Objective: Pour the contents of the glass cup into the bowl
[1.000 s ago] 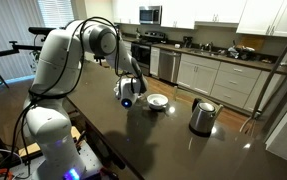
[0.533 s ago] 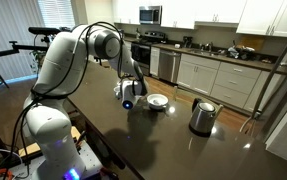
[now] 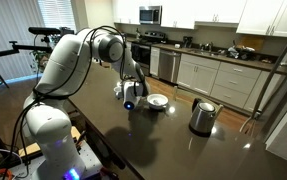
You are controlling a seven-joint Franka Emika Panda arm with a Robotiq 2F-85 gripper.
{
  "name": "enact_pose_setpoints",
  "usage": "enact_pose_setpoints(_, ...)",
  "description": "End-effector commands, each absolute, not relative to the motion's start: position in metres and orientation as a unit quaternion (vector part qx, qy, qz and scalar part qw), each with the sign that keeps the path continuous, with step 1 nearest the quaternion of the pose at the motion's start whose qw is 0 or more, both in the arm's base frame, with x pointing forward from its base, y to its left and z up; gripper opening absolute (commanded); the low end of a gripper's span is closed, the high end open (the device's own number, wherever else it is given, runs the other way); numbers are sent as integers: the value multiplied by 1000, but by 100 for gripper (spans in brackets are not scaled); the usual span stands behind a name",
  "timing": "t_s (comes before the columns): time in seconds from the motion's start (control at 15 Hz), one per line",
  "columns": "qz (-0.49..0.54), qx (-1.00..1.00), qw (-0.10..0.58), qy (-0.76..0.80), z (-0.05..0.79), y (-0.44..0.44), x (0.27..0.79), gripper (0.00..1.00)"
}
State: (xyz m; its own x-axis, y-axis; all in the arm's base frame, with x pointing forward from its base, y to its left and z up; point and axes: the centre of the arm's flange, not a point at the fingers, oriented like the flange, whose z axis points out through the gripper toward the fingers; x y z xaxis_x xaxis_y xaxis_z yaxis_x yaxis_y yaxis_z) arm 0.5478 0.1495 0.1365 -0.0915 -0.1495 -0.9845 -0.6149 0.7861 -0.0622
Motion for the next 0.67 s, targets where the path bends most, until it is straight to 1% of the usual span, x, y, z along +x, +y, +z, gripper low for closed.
enact_pose_setpoints(0.0,196,-255,619,716,135,152,557,100)
enact_pose_setpoints(0.6,205,-239,636,705,129,152,556,100)
